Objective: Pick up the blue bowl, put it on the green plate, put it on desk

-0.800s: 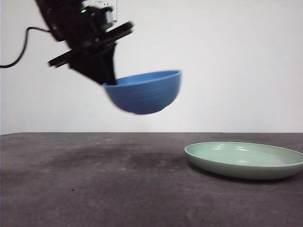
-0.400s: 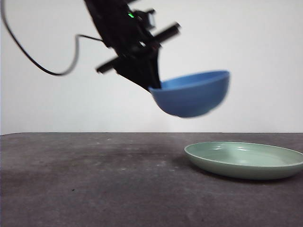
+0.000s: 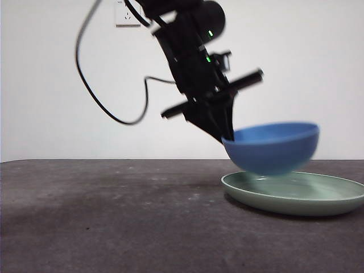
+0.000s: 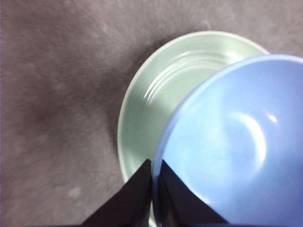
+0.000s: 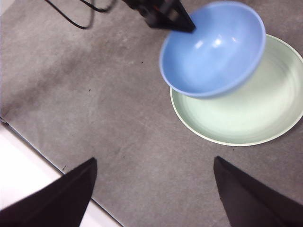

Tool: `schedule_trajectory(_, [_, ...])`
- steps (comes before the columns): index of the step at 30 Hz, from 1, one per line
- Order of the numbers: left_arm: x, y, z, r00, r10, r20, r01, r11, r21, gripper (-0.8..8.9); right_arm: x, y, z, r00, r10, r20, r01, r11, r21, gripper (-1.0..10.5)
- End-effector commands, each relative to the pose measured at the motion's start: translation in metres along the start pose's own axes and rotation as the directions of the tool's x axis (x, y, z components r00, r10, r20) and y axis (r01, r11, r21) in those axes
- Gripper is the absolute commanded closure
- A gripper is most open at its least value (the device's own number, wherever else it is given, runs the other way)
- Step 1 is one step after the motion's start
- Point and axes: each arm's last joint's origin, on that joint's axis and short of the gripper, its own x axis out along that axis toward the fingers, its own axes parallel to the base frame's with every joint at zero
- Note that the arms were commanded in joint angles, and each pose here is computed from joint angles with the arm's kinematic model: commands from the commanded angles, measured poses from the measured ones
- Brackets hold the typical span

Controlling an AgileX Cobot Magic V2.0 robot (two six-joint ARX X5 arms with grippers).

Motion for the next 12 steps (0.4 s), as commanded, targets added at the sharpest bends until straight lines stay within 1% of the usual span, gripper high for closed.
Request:
schedule_trajectory(1, [0.014, -0.008, 0.008, 1.000, -0.012, 0.006, 0.012, 1.000, 0.010, 7.98, -0.003, 0.002, 0.003, 1.000, 0.002, 0.011, -0.002, 1.000, -0.006, 5.5])
schedule_trajectory(6, [0.030, -0.010, 0.011, 1.000, -0.013, -0.004, 0.013, 1.000, 0.015, 7.98, -0.003, 0.002, 0.003, 1.000, 0.002, 0.011, -0.002, 1.000, -0.005, 5.5])
schedule_trajectory(12, [0.042, -0.008, 0.006, 0.999, -0.007, -0.032, 0.008, 1.000, 0.014, 7.99, -0.003, 0.002, 0.004, 1.000, 0.002, 0.012, -0.001, 1.000, -0.007, 5.5])
